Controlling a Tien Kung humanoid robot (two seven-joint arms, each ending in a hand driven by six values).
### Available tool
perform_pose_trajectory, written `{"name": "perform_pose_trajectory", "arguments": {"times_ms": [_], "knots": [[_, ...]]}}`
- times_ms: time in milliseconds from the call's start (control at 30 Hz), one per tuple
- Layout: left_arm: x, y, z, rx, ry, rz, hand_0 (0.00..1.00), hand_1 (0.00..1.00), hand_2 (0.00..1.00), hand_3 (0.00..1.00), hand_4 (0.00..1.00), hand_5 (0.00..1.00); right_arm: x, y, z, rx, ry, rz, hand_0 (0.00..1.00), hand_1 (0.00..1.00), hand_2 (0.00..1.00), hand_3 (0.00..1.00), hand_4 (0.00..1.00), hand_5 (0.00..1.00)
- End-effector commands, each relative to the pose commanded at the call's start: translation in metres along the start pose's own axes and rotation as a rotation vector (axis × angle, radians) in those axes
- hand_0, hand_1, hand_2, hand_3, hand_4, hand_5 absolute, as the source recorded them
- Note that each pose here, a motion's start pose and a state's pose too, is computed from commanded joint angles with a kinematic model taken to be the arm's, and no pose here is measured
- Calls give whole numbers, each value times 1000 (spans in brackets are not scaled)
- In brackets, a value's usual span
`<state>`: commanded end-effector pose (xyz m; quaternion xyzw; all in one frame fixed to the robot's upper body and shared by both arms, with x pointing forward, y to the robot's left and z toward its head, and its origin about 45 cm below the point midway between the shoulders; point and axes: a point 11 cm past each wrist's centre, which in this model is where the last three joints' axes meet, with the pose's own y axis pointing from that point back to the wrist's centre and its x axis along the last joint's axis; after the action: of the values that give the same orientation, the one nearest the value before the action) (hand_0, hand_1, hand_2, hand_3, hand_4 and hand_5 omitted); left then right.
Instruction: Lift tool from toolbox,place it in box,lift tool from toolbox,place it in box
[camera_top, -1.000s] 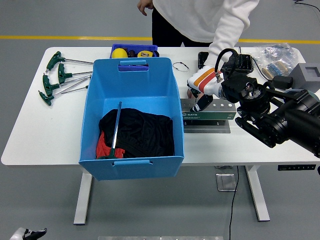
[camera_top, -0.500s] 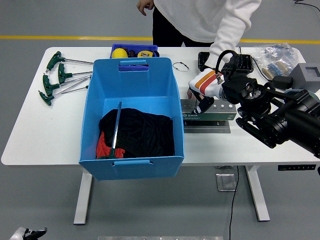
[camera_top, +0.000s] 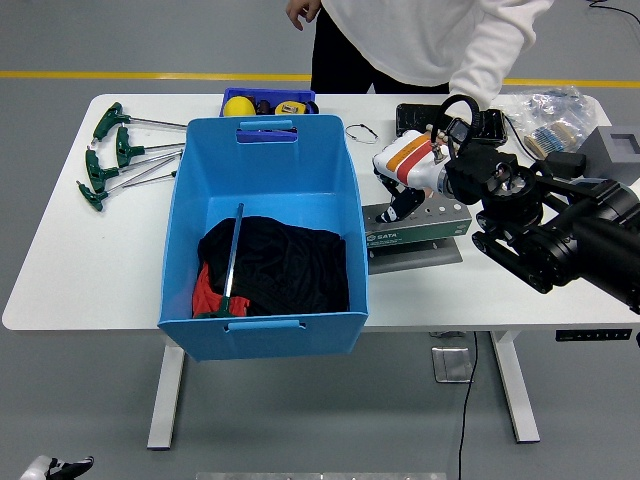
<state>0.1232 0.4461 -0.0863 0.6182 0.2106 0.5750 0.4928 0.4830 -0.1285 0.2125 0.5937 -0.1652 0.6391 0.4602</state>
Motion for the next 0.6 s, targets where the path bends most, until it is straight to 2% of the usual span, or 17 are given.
{"name": "perform_pose_trajectory", "arguments": {"times_ms": [33,67,400,600], "knots": [[0,0,0,0,0,0,728,698,694,648,661,619,0,0,0,1,2,6,76,62,120,120,893,614],[0,0,0,1,0,-1,732,699,694,648,660,619,1,0,0,3,3,12,36,2,64,74,848,626],[-1,0,-3,8,1,-2,733,699,694,647,658,618,9,2,6,-7,3,32,2,2,28,53,864,640],[0,0,-8,20,-2,0,733,700,694,648,659,619,28,5,13,-17,-1,54,2,2,2,41,865,651]]}}
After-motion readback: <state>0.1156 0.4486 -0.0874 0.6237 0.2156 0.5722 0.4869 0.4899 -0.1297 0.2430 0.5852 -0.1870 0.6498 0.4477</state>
